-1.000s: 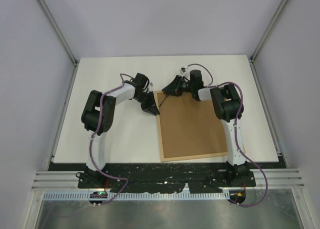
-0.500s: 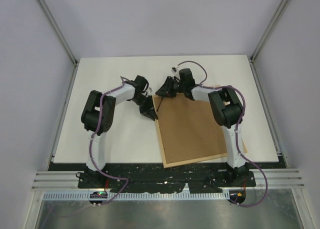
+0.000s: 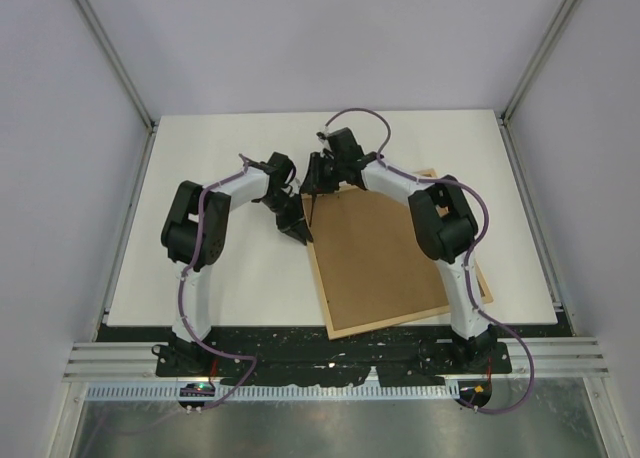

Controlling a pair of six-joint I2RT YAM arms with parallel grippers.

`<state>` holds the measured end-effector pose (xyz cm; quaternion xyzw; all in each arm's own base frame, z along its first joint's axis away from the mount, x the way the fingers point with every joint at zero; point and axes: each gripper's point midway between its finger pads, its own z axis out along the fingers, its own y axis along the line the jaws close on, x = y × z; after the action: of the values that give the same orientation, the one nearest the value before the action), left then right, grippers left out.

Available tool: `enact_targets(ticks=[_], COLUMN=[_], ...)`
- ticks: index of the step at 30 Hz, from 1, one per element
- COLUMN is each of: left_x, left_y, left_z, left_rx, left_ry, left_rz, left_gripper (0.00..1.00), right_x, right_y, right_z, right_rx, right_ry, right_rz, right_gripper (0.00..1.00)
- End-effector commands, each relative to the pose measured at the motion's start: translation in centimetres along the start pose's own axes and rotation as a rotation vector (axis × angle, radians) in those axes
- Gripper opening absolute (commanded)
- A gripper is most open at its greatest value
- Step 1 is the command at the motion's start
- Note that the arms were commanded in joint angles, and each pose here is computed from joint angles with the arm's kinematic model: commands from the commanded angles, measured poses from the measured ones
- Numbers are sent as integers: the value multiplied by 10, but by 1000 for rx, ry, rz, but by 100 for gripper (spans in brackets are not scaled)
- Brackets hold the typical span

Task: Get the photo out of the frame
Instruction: Release the photo frame item from the photo frame.

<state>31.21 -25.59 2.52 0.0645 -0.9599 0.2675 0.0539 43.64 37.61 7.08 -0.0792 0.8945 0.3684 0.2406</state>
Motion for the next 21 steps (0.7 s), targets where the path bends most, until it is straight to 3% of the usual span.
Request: enact_targets(ticks=[1, 10, 15, 18, 21], left_x=[-35, -42, -53, -64, -74], left_y=[-15, -12, -1, 3, 4], left_z=[7, 1, -14, -27, -39], left_rx=[23, -13, -27, -38, -65], left_ry=[-153, -180, -223, -257, -284], left_rz=[134, 160, 153, 158, 168], left_gripper=[0, 0, 0, 16, 32], right_x=[25, 4, -32, -51, -82], right_y=[92, 103, 70, 37, -11], right_z=[-19, -32, -82, -120, -178], right_rx=[-121, -140, -287, -264, -208], right_ry=[112, 83, 84, 56, -62], right_rz=[19, -37, -52, -102, -141], right_gripper=[8, 8, 8, 8, 8])
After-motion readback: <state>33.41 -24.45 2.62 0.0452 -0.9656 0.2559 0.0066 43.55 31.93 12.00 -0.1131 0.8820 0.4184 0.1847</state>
